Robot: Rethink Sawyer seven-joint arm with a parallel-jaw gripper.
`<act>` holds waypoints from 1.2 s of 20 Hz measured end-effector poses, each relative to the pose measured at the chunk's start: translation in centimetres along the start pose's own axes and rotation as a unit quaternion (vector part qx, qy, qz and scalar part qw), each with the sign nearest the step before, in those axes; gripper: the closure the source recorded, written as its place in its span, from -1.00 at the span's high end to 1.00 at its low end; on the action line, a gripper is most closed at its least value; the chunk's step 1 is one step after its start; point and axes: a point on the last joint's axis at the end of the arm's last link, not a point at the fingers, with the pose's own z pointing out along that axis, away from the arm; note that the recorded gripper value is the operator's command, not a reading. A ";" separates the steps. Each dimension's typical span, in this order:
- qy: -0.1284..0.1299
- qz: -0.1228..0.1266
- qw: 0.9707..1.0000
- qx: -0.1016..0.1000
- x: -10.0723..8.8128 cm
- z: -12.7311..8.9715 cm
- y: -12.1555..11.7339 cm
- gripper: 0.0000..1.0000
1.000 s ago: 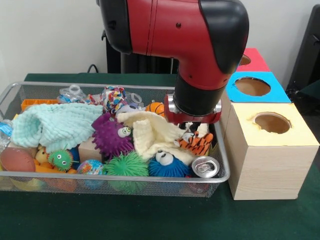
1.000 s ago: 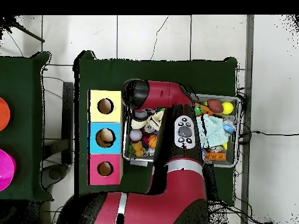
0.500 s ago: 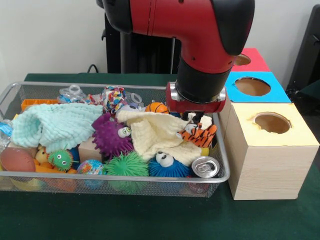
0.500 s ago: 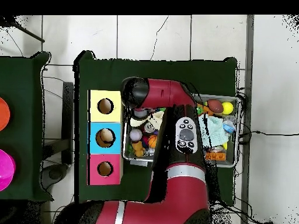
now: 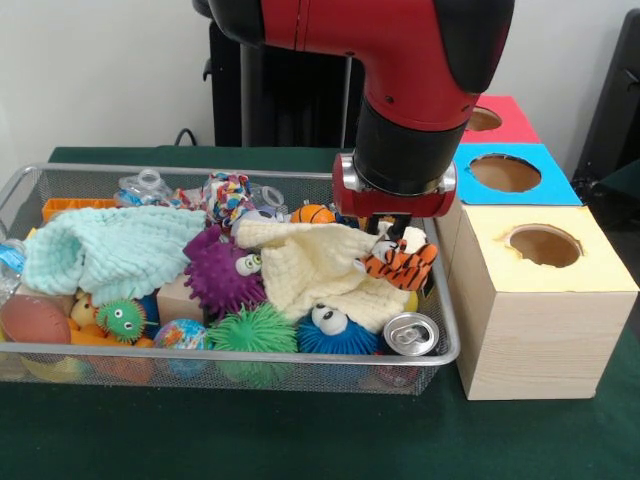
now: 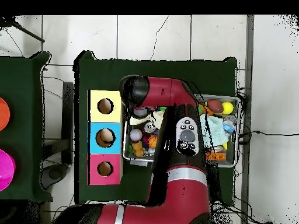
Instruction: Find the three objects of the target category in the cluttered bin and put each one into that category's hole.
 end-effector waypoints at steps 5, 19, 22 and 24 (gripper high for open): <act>0.000 0.000 1.000 0.000 0.0 0.0 0.0 -1.00; 0.006 -0.001 1.000 -0.001 0.1 0.8 0.1 -1.00; 0.006 -0.001 1.000 -0.001 0.1 0.8 0.1 -1.00; 0.006 -0.001 1.000 -0.001 0.1 0.8 0.1 -1.00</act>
